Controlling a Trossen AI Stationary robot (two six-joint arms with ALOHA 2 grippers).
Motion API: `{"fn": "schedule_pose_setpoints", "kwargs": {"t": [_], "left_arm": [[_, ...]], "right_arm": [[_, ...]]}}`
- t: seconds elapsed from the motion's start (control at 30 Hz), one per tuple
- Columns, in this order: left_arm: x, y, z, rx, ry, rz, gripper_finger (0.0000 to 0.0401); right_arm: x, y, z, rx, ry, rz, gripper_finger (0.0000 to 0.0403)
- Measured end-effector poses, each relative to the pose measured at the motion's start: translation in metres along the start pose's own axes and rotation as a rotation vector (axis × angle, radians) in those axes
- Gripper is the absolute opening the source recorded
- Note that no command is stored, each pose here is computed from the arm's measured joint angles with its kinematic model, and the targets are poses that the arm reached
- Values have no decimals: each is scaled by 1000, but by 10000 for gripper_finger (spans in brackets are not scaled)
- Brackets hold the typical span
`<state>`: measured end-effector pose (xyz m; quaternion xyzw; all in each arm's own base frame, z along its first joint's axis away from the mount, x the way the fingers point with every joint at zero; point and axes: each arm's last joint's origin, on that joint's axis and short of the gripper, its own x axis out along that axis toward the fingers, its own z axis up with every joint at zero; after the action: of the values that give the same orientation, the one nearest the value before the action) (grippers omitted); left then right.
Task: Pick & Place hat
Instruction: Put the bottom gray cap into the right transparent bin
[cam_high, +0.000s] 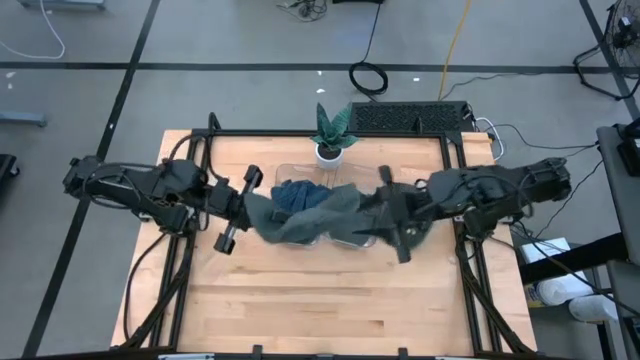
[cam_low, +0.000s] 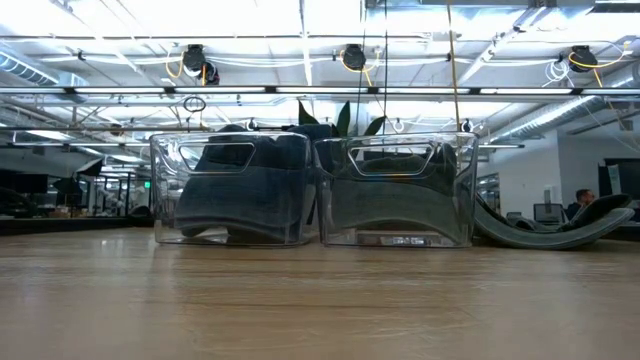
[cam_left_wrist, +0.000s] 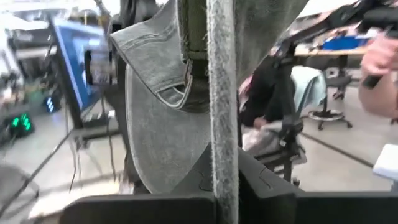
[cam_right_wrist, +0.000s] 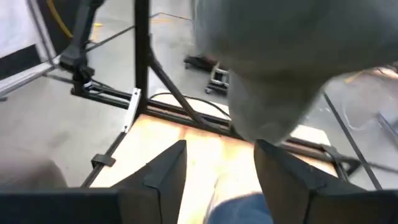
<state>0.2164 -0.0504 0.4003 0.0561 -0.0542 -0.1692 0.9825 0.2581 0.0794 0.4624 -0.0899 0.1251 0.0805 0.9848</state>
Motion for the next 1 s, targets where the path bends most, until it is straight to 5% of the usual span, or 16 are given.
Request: {"fn": "schedule_pose_setpoints", "kwargs": {"t": [0.47,1.0], "left_arm": [[-6,2,-29,-207,308,108,8],[10,7,-38,-275,307,164,8]], "right_arm": [[-28,-7,6,54,-35,-47,177],[12,0,0,-29,-8,-47,172]]}}
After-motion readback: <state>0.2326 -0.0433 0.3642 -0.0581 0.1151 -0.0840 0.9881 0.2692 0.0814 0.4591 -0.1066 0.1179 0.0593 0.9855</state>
